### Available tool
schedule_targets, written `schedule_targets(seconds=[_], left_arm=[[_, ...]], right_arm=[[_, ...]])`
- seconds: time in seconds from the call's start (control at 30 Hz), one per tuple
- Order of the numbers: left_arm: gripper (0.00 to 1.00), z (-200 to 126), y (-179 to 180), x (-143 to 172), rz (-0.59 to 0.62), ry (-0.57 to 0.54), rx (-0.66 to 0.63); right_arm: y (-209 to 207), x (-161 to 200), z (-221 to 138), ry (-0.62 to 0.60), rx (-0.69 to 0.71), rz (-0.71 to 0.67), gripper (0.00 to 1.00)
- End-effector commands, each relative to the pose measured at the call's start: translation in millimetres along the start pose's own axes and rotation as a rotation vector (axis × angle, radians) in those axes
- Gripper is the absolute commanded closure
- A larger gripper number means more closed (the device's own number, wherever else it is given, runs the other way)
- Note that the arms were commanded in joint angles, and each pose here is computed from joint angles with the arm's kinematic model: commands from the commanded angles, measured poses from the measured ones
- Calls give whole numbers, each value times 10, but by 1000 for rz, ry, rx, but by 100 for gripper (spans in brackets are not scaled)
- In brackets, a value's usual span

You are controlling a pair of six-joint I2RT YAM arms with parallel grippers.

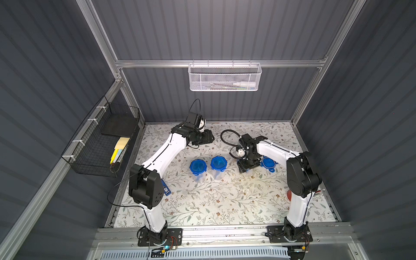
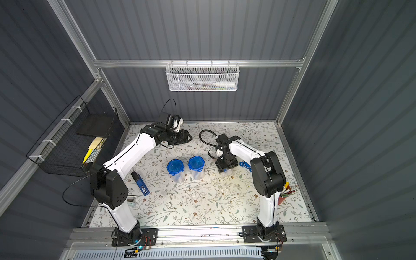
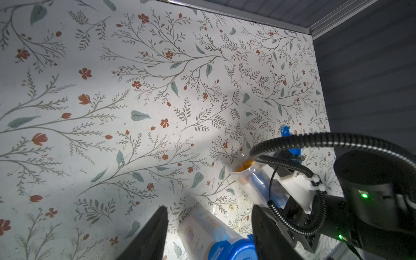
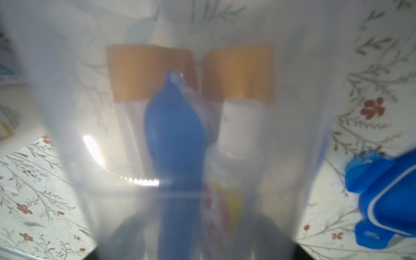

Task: Take out toiletry kits
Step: 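Pour the toiletry kits out of the container.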

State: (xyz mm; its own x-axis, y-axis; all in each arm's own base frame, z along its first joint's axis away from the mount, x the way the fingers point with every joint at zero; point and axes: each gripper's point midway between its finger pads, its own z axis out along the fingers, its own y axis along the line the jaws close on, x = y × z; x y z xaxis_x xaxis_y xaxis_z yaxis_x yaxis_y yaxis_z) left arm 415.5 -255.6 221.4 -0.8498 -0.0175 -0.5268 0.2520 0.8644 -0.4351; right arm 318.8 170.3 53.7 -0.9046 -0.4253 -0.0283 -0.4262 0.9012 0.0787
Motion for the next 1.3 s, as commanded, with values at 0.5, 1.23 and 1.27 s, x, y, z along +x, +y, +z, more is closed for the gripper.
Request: schedule_targets(seconds=[0.5,1.23,1.27], left_arm=[[36,11,76,-24,88,-59,-88],[35,-47,27,-46,83,-74,-83],[35,-57,21,-50,84,-76,-85]], right_arm=[[-26,495,-450,232,79,119,60],[36,623,-457,255,67,96,61],[44,666,-461,253,59,97,61]])
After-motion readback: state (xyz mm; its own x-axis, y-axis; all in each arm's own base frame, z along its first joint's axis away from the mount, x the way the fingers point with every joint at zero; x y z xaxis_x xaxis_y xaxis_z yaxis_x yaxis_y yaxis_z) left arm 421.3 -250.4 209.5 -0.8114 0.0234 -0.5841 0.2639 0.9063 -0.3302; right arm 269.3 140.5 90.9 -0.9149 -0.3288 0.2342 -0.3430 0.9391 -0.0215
